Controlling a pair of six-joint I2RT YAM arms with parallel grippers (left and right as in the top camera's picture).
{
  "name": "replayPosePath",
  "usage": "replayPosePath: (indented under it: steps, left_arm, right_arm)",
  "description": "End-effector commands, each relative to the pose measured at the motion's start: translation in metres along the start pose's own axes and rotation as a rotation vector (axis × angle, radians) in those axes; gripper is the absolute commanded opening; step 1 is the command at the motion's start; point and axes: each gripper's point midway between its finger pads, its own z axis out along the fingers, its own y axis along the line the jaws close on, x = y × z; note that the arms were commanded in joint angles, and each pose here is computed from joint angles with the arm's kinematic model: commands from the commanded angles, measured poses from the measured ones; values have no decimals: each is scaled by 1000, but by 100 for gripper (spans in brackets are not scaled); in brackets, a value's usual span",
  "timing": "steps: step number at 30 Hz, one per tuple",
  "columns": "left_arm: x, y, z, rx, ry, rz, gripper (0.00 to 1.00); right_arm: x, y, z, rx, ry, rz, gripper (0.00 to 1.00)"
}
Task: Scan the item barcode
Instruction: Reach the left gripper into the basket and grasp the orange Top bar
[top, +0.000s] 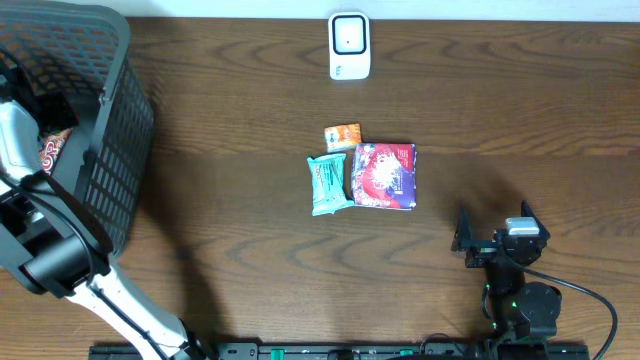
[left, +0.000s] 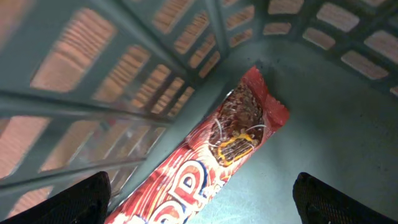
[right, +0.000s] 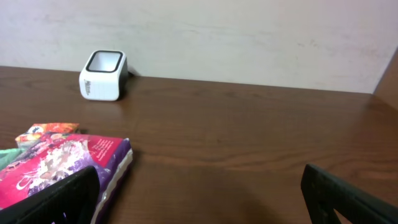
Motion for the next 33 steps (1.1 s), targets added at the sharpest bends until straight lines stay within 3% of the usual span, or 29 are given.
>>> replayPosePath:
  steps: [1,7,10,16,22,26,29,33]
  left_arm:
    - [2,-12,8,63,1,67,93]
    - [4,-16,18,73,6,83,93]
    - [8,-16,23,74,17,110,84]
    - [27,-19,43,72,76,126,84]
    - [42,-4,62,-23,130,142,84]
    - [48,-12,67,24,141,139,81]
    - [54,-22,68,80,159,137,45]
    - [66,-32,66,138,201,135,21]
  right_arm:
    - [1,-2,0,6,3,-11,99]
    - [1,-1,0,6,3,-11,99]
    - [1,-1,0,6,3,-11,99]
    - [1,-1,0,6,3,-11,99]
    - [1,-1,0,6,3,-11,99]
    - [1,-1,0,6,3,-11,99]
    - [1,-2,0,6,3,-11,99]
    - [1,-2,0,6,3,-11,99]
